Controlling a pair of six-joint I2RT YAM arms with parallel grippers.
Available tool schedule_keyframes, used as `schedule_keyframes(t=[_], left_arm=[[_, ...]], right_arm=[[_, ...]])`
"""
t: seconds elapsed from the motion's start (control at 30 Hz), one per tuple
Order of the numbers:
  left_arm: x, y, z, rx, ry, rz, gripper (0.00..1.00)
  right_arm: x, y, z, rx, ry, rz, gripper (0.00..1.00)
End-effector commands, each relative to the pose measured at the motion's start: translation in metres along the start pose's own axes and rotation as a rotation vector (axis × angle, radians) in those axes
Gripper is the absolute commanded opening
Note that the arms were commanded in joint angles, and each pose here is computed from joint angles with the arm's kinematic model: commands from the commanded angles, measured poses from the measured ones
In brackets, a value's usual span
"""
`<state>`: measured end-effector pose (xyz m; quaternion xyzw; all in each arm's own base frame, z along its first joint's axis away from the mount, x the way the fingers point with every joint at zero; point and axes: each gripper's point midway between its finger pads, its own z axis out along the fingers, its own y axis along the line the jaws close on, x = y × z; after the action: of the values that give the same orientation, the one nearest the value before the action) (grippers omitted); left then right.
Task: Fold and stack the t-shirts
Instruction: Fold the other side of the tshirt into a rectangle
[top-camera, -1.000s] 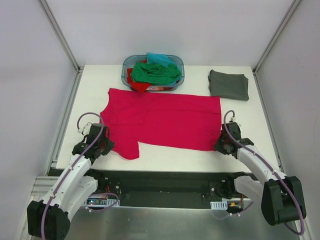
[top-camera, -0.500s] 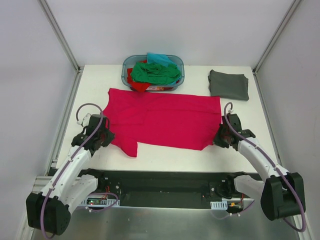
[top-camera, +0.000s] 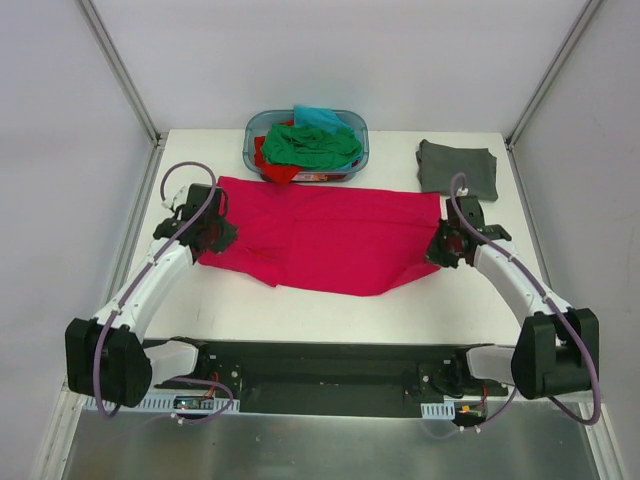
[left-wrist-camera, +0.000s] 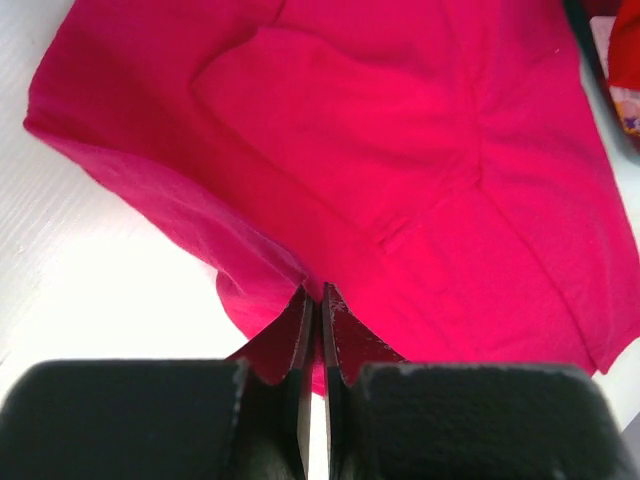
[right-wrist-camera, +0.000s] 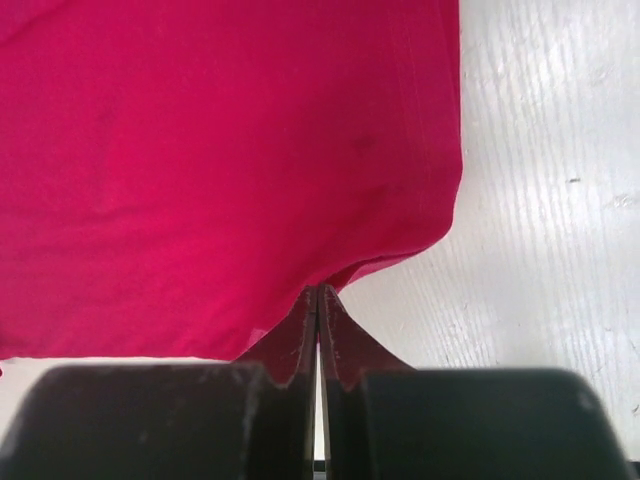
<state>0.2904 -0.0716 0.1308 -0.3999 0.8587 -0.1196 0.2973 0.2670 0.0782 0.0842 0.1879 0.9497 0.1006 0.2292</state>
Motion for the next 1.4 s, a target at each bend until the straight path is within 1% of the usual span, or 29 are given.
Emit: schedule_keyframes(t=[0.0,0.33,0.57,0.7,0.93,1.17,1.37], left_arm=[[-0.027,-0.028,0.001,0.034,-0.037,-0.027,0.0],[-0.068,-0.053,0.017,0.045,-0.097,-0.024,0.0],[-0.094,-0.062,0.022,0.063,-0.156,-0.023,0.0],[-0.105,-0.069,0.029,0.077,-0.171,-0.018,0.0],[-0.119,-0.09,0.039,0.116,-0.174,0.043,0.0],[-0.124,-0.091,0.05,0.103,-0.169,0.051,0.0],[-0.131,-0.092,0.065,0.083,-0.16,0.056,0.0]], right_arm=[[-0.025,0.009,-0.008,-0.025,-0.013,-0.006,0.01],[-0.069,0.008,0.004,-0.009,-0.026,0.007,0.01],[-0.088,0.004,0.008,0.006,-0.042,0.008,0.01],[-0.1,0.001,0.01,0.021,-0.054,0.001,0.01],[-0.108,-0.003,0.022,0.038,-0.041,0.013,0.01],[-0.113,0.001,0.03,0.028,-0.033,0.007,0.01],[-0.116,-0.006,0.035,0.057,-0.04,0.01,0.04]])
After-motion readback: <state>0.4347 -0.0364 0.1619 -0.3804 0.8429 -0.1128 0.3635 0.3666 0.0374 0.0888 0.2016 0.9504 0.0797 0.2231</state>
